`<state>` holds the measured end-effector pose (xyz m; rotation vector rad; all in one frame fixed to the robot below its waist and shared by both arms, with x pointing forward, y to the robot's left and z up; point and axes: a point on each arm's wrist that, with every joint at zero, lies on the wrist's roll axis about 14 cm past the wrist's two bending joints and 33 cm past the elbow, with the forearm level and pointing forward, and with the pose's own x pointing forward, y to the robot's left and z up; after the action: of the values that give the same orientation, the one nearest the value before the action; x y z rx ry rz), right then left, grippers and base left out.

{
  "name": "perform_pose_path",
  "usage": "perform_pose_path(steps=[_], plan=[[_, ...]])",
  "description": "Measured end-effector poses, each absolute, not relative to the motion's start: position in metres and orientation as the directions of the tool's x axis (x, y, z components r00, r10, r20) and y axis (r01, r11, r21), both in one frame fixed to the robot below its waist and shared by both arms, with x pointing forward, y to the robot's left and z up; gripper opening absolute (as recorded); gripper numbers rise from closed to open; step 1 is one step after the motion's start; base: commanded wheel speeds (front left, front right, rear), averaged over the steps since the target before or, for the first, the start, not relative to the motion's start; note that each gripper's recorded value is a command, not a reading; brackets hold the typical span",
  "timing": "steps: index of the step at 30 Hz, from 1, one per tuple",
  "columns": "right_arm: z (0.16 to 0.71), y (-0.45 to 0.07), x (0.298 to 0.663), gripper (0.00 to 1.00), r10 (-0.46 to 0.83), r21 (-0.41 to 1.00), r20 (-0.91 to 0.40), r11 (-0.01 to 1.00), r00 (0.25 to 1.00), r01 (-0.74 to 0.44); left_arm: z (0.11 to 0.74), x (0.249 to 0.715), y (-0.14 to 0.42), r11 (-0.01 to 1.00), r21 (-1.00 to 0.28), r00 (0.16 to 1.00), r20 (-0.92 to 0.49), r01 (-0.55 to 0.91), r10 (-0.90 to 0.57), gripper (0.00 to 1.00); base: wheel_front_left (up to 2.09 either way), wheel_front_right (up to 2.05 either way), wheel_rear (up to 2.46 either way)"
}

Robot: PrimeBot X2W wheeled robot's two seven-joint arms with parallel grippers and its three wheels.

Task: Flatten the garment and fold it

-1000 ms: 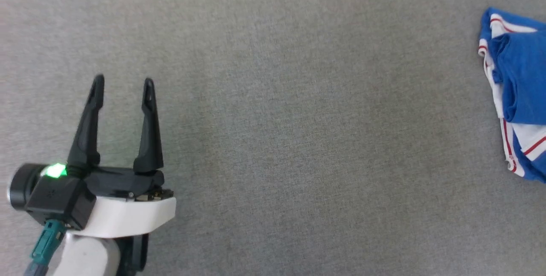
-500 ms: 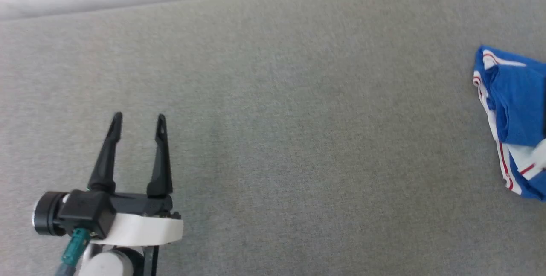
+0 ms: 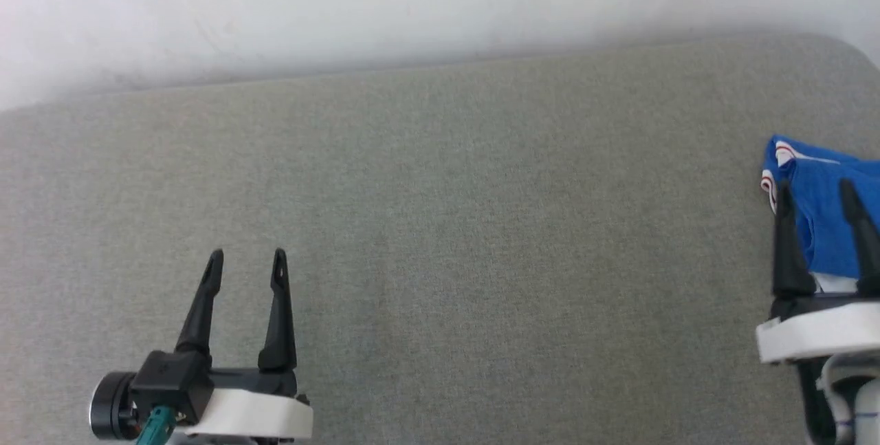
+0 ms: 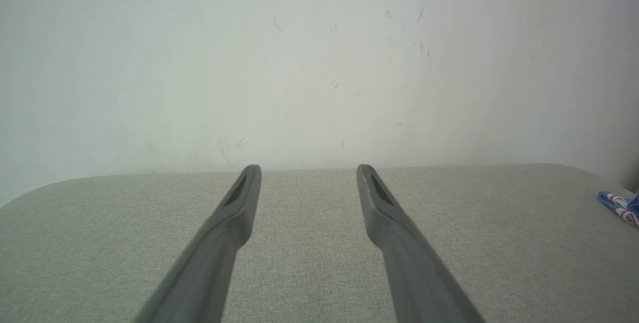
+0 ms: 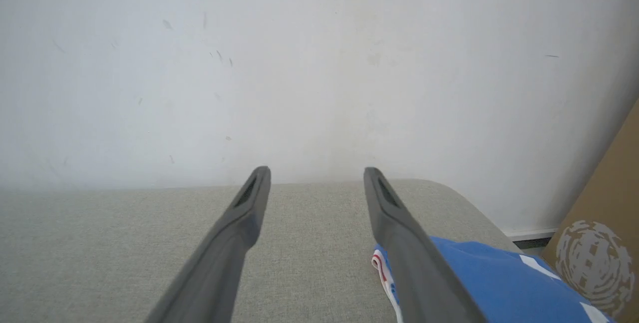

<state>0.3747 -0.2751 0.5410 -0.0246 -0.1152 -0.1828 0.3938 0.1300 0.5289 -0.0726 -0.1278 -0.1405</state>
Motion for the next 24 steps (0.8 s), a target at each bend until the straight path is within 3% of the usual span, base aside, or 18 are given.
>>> perform_pose_path(steps=[6,24], plan=[[0.548,-0.243,0.360,1.00,-0.105,-0.019,0.179,0.994,0.978,0.110,0.530,0.375,0.133,0.990,-0.047,0.983,0.130,0.135,-0.128,1.00,0.00,0.00,0.00],[0.517,-0.221,0.342,1.00,-0.059,0.046,0.111,0.997,0.992,0.054,0.522,0.350,0.137,0.986,-0.107,0.987,0.108,0.128,-0.117,1.00,0.00,0.00,0.00]])
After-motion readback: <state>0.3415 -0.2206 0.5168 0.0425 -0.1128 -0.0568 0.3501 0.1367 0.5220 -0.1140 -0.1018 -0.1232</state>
